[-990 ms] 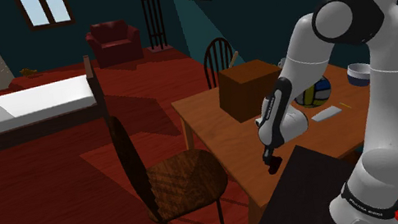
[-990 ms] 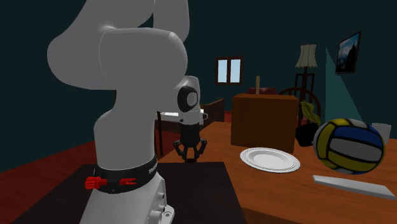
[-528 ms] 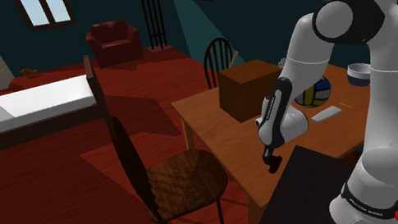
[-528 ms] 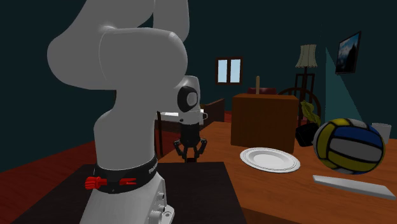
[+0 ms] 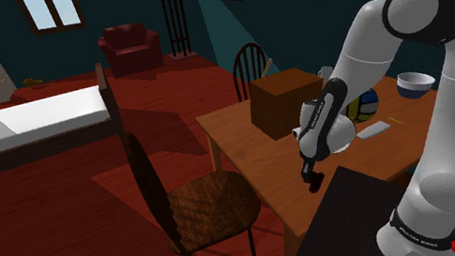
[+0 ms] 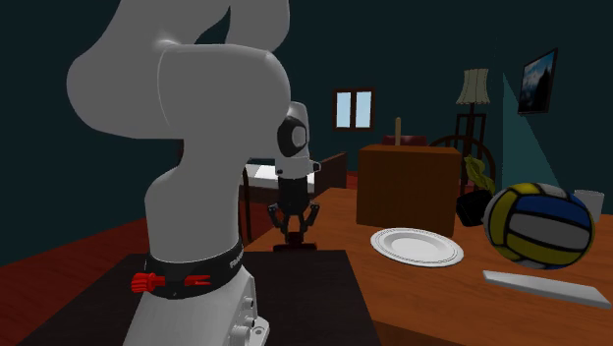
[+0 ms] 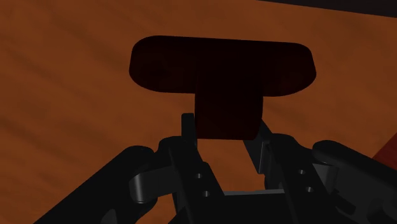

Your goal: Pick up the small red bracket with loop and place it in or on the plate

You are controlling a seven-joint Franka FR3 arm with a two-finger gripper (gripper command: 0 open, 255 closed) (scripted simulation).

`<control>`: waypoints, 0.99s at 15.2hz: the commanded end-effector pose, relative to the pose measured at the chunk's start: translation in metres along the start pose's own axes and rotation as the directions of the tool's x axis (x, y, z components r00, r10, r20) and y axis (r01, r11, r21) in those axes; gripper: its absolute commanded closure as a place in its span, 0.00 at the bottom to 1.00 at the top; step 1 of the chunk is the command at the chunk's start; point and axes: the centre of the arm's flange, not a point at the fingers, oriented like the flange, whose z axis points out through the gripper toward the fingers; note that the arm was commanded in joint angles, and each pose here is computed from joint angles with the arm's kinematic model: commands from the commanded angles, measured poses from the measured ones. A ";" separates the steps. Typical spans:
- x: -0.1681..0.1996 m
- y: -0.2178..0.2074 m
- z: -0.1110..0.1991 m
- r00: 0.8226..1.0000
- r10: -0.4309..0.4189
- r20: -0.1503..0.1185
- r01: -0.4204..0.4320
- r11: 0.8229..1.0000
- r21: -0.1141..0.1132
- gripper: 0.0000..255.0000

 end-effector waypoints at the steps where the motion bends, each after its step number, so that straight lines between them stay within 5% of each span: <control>1: -0.001 0.001 -0.011 1.000 0.000 0.001 0.000 1.000 0.000 1.00; 9: -0.002 0.002 -0.053 1.000 0.000 0.001 0.000 1.000 0.000 1.00; 15: 0.003 0.081 -0.054 1.000 0.000 0.001 0.000 1.000 0.001 1.00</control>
